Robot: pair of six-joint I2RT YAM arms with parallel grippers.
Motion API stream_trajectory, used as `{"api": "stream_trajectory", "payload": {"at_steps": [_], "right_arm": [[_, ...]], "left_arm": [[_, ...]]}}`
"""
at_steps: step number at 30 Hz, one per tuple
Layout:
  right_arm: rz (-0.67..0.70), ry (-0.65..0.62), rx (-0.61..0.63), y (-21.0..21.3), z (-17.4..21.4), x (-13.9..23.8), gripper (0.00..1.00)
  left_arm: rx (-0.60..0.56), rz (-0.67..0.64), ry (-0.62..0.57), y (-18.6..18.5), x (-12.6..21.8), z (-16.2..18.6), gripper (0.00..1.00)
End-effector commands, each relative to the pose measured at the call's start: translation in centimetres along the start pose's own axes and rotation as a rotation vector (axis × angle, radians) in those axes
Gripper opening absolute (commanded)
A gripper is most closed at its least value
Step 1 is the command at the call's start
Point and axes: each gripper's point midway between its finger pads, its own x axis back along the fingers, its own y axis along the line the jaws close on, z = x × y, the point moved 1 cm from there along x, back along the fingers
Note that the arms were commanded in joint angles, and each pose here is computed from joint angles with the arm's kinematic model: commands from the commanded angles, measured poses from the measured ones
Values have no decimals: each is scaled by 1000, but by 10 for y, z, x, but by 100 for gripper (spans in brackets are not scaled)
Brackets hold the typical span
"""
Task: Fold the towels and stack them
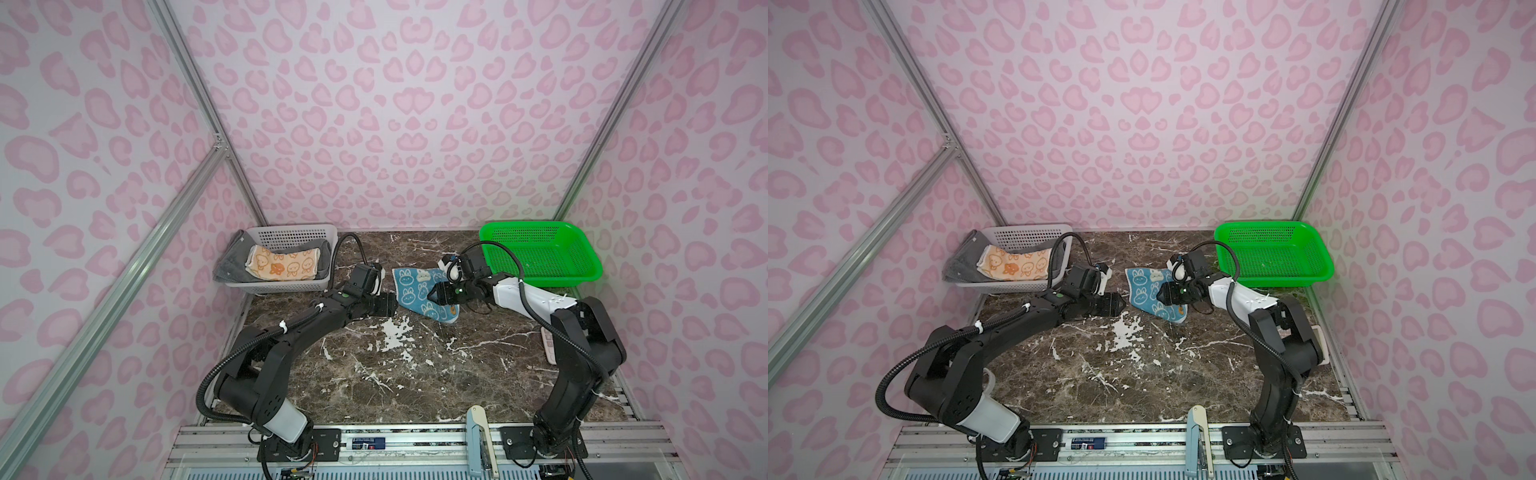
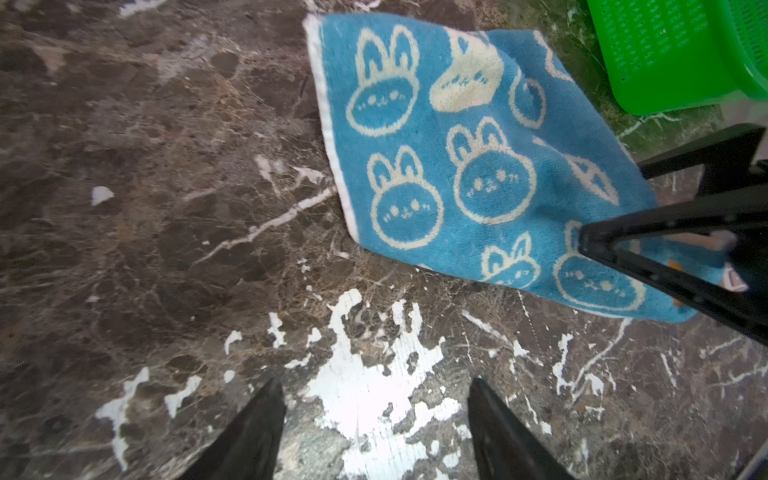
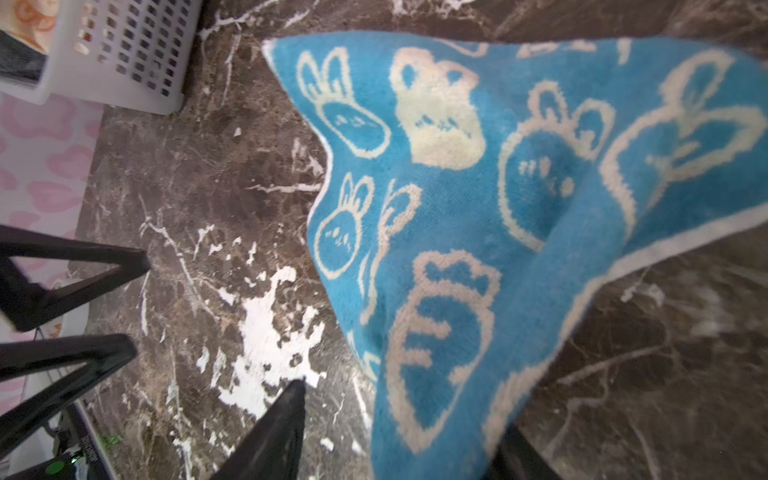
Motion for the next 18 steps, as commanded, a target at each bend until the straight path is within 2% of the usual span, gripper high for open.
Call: {"api": "stream_trajectory", "payload": {"at_steps": [1, 5, 10, 12, 18], "right_arm": [[80, 14, 13, -14, 14, 16, 68], [274, 50, -10, -46, 36, 43, 71], [340, 88, -45, -63, 61, 56, 74], [319, 80, -47, -62, 64, 57, 75], [119, 35, -70, -34, 60, 50, 76]], "left_arm": [[19, 94, 33, -18, -12, 7, 71], [24, 108, 67, -30, -32, 13, 73], [40, 120, 80, -38, -53, 5, 73], [52, 118, 91, -39, -61, 3, 73], [83, 155, 131, -49, -90, 1, 69]]}}
